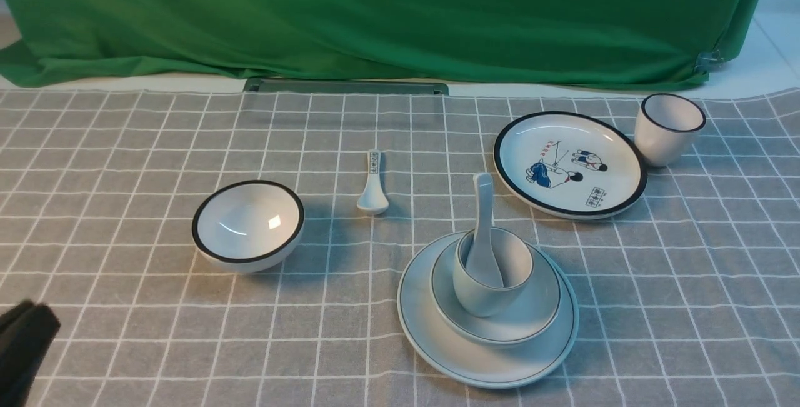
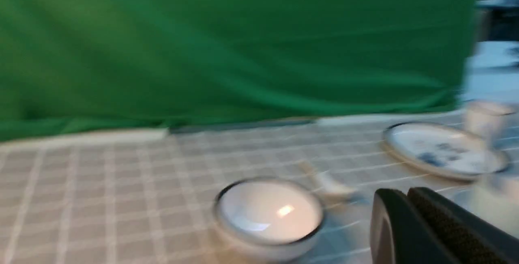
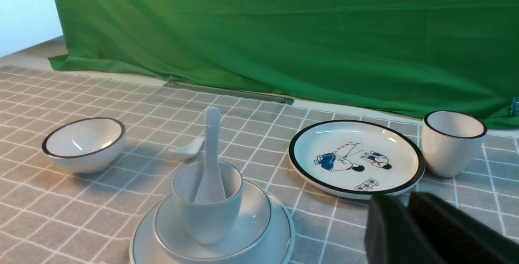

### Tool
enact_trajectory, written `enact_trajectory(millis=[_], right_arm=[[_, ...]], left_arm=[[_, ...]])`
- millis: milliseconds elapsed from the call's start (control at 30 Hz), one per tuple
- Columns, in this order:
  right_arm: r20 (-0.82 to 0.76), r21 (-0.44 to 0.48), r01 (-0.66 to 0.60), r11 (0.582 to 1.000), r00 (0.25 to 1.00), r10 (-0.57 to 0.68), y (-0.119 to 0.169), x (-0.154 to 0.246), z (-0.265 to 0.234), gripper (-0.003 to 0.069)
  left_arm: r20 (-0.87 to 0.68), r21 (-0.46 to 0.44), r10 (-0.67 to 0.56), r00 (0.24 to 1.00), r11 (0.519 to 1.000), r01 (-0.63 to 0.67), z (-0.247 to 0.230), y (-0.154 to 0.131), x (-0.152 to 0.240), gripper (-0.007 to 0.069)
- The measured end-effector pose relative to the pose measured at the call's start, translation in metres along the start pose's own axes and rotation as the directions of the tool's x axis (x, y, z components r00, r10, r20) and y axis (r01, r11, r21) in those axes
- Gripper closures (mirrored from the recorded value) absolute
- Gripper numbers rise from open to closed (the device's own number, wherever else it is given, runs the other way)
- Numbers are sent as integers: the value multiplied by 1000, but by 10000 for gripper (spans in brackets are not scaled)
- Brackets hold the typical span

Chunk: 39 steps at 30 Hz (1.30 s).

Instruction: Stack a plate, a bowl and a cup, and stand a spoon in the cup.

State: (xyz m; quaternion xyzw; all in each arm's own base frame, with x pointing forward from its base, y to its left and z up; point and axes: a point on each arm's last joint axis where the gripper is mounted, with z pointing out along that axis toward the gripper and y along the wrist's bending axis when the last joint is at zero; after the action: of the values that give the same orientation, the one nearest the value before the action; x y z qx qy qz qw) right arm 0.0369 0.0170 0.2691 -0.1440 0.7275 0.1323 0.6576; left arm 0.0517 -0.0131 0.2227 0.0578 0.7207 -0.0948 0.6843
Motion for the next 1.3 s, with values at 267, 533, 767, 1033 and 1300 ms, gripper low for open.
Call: enact_trajectory(millis=[267, 533, 767, 1033, 1300], right_arm=[[-1, 0, -7, 1000, 1000, 7, 0, 0, 0, 540], [-1, 0, -7, 1000, 1000, 7, 0, 0, 0, 529], [-1, 0, -7, 1000, 1000, 7, 0, 0, 0, 511], [-1, 0, -7, 1000, 1000, 7, 0, 0, 0, 493], [-1, 18, 15, 1000, 1000, -15, -1, 1, -1, 474]], left_arm=[[-137, -133, -6, 991, 991, -12, 3, 9, 35, 608], [-131, -135, 4, 991, 991, -22, 3, 9, 35, 608], [-132, -136, 9, 991, 990, -27, 3, 9, 35, 608], [-132, -136, 11, 991, 990, -29, 3, 10, 35, 608], [-132, -136, 12, 991, 990, -30, 3, 10, 35, 608]])
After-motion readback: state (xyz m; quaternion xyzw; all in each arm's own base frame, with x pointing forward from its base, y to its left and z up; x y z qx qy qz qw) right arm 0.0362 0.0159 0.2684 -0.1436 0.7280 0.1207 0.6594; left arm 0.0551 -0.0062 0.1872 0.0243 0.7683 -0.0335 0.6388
